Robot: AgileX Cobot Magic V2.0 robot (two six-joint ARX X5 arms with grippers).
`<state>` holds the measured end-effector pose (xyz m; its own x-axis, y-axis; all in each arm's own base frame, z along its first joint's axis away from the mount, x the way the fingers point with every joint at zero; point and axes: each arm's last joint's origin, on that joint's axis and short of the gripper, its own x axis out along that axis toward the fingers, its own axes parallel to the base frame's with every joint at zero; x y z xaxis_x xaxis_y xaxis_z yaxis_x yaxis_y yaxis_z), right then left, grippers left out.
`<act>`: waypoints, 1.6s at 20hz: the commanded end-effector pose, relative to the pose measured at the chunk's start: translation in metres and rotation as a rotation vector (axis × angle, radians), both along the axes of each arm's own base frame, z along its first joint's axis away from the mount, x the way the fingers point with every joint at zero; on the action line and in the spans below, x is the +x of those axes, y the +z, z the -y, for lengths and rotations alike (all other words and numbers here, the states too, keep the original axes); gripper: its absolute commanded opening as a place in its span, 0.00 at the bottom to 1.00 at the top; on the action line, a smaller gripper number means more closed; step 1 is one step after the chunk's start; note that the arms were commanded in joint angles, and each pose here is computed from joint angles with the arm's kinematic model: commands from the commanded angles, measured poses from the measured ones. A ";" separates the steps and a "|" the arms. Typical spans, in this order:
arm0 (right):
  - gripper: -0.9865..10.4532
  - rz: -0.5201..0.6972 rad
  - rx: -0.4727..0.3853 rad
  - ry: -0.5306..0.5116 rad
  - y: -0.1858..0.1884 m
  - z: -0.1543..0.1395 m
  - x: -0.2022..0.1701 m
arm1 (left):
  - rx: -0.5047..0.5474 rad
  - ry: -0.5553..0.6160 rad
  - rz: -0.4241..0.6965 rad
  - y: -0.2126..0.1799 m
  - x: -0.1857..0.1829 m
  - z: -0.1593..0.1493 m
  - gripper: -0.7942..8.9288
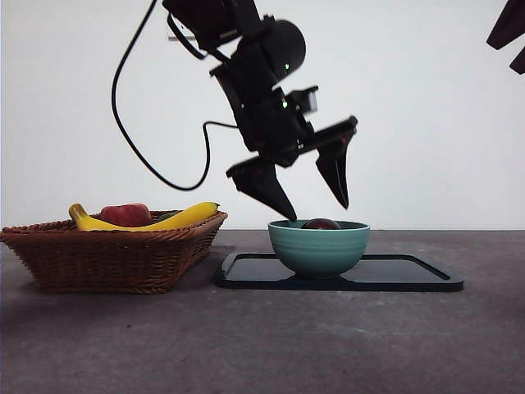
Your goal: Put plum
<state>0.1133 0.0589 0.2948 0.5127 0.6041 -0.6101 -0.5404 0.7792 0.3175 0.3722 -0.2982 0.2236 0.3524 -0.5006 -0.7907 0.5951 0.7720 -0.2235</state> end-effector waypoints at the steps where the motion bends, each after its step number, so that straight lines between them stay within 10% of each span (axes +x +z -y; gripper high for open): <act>1: 0.24 0.004 0.011 -0.002 0.003 -0.001 0.001 | 0.011 -0.031 0.015 -0.008 0.001 0.011 0.50; 32: 0.24 0.006 0.010 -0.001 0.003 -0.001 0.001 | 0.109 -0.129 0.028 -0.022 -0.009 0.023 0.36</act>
